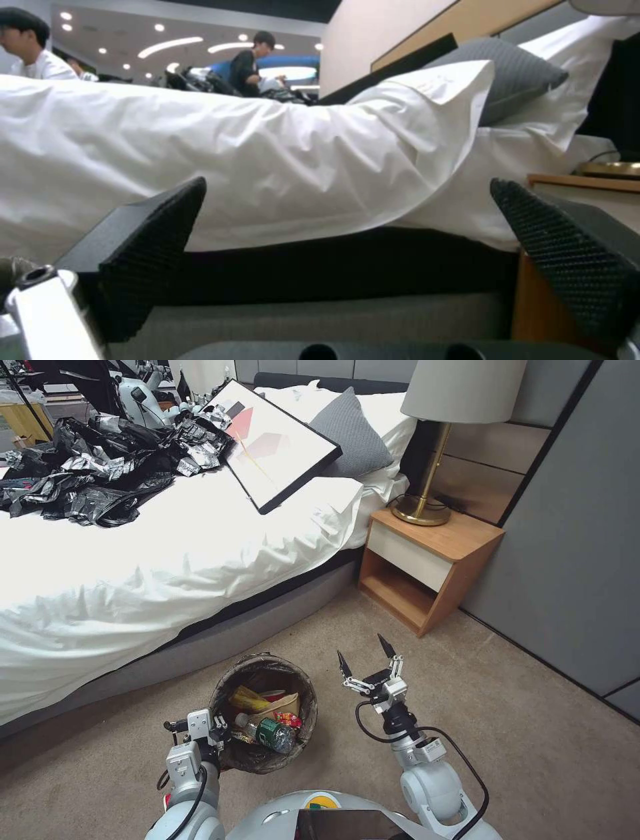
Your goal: Pick up the trash bin, then pick up the garbage from the floor and place it into the trash bin.
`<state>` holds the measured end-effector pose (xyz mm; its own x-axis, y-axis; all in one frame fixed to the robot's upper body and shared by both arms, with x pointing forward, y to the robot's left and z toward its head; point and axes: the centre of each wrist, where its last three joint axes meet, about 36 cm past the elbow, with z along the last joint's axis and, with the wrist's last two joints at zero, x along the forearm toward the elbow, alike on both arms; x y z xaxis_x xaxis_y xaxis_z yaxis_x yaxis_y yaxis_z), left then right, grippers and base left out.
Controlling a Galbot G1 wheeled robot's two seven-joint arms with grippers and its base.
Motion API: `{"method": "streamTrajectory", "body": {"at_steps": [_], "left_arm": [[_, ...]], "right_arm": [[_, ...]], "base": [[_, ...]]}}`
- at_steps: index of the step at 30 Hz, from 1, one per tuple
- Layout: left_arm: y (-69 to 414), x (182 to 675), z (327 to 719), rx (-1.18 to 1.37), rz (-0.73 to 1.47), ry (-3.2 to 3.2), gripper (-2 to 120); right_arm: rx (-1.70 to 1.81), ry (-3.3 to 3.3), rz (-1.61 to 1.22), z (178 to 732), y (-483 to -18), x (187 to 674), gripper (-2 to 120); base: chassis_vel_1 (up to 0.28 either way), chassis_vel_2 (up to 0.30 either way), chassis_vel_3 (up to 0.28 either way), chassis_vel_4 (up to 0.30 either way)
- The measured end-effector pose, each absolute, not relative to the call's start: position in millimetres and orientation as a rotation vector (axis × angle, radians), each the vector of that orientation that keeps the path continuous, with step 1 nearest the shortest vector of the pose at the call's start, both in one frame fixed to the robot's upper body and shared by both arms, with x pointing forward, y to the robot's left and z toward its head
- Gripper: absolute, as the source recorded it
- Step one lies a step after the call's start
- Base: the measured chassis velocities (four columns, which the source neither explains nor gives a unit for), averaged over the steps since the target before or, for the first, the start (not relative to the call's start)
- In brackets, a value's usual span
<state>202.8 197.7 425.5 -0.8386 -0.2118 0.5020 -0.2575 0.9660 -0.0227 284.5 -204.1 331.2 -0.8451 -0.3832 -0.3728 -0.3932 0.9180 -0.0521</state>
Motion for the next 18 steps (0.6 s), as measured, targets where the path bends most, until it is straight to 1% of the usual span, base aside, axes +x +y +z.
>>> {"method": "streamTrajectory", "body": {"at_steps": [4, 8, 18], "left_arm": [[197.6, 202.7, 425.8, 0.333, 0.122, -2.600, 0], [197.6, 202.8, 427.5, 0.333, 0.124, -2.604, 0], [198.2, 202.1, 431.0, 0.337, 0.126, -2.610, 0]], "right_arm": [[-0.566, 2.687, 0.036, 332.1, -203.9, 286.3, 100], [-0.568, 2.677, 0.021, 332.9, -203.8, 288.3, 100], [-0.569, 2.679, 0.003, 329.7, -204.1, 292.0, 100]], "base": [[0.000, 0.000, 0.000, 0.000], [0.059, 0.047, 0.053, 0.036], [0.080, 0.081, 0.089, 0.078]]}}
